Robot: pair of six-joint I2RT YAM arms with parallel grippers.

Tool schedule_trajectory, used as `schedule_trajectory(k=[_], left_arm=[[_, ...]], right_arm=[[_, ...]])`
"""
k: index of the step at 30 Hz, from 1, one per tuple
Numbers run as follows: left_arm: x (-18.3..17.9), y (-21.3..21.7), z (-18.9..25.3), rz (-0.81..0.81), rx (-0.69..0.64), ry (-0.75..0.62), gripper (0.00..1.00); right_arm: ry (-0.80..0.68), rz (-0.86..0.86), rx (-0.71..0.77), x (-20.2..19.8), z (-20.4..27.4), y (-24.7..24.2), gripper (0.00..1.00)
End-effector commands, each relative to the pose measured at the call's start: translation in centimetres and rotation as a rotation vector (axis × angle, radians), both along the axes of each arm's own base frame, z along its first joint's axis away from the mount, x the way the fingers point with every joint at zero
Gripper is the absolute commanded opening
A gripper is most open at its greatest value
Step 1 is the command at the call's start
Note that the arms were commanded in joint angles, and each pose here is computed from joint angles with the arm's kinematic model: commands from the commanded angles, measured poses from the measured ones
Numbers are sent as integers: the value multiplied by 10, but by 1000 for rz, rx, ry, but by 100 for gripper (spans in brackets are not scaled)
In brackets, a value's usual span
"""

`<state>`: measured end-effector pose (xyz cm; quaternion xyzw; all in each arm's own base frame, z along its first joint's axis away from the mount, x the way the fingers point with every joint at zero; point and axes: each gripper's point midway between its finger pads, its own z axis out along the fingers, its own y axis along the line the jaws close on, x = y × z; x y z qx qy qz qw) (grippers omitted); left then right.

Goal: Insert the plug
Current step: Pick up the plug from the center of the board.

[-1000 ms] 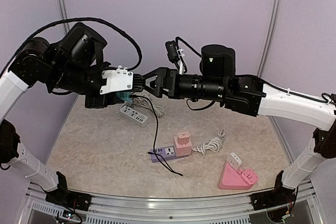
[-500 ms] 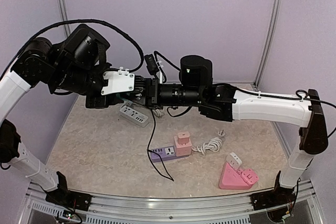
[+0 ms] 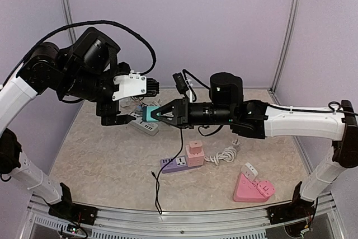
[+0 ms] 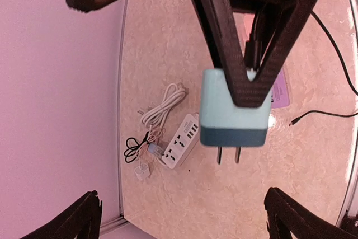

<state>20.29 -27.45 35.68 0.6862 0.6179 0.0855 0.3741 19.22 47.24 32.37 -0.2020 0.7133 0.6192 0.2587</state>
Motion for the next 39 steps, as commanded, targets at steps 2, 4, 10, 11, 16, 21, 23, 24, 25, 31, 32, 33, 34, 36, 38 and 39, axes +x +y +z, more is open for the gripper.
schedule_trajectory(k=[2, 4, 10, 11, 16, 21, 23, 24, 25, 31, 32, 33, 34, 36, 38, 39], left_arm=[[14, -18, -11, 41, -152, 110, 99], [20, -29, -32, 59, -164, 163, 99], [28, -88, -102, 68, -220, 319, 99], [31, -99, -119, 64, -219, 342, 99], [41, -139, -182, 34, -230, 401, 99], [56, -139, -236, 68, -164, 406, 99], [57, -130, -250, 88, -154, 429, 99], [57, -126, -257, 100, -152, 441, 99], [54, -122, -263, 114, -154, 461, 99], [27, -106, -311, 203, -130, 621, 99], [26, -101, -321, 231, -129, 625, 99], [27, -98, -326, 251, -129, 616, 99], [30, -96, -329, 271, -133, 598, 99], [42, -90, -334, 335, -134, 551, 96], [51, -83, -342, 403, -115, 531, 86], [52, -79, -345, 427, -109, 537, 81]], right_arm=[[-79, -154, -190, 0, 3, -93, 0], [-50, -223, -293, -2, -18, -133, 0], [28, -457, -363, 0, -42, -236, 0], [21, -480, -363, 0, -41, -245, 0], [15, -520, -353, -1, -41, -258, 0], [28, -526, -374, 2, -56, -257, 0], [31, -515, -372, 2, -60, -254, 0], [30, -512, -371, 2, -61, -254, 0], [29, -513, -370, 2, -62, -253, 0], [11, -527, -355, 5, -61, -254, 0], [12, -524, -355, 4, -62, -254, 0], [12, -523, -354, 4, -62, -254, 0], [16, -522, -355, 3, -63, -254, 0], [17, -524, -359, 3, -66, -255, 0], [22, -526, -363, 3, -69, -255, 0], [25, -527, -361, 4, -69, -255, 0]])
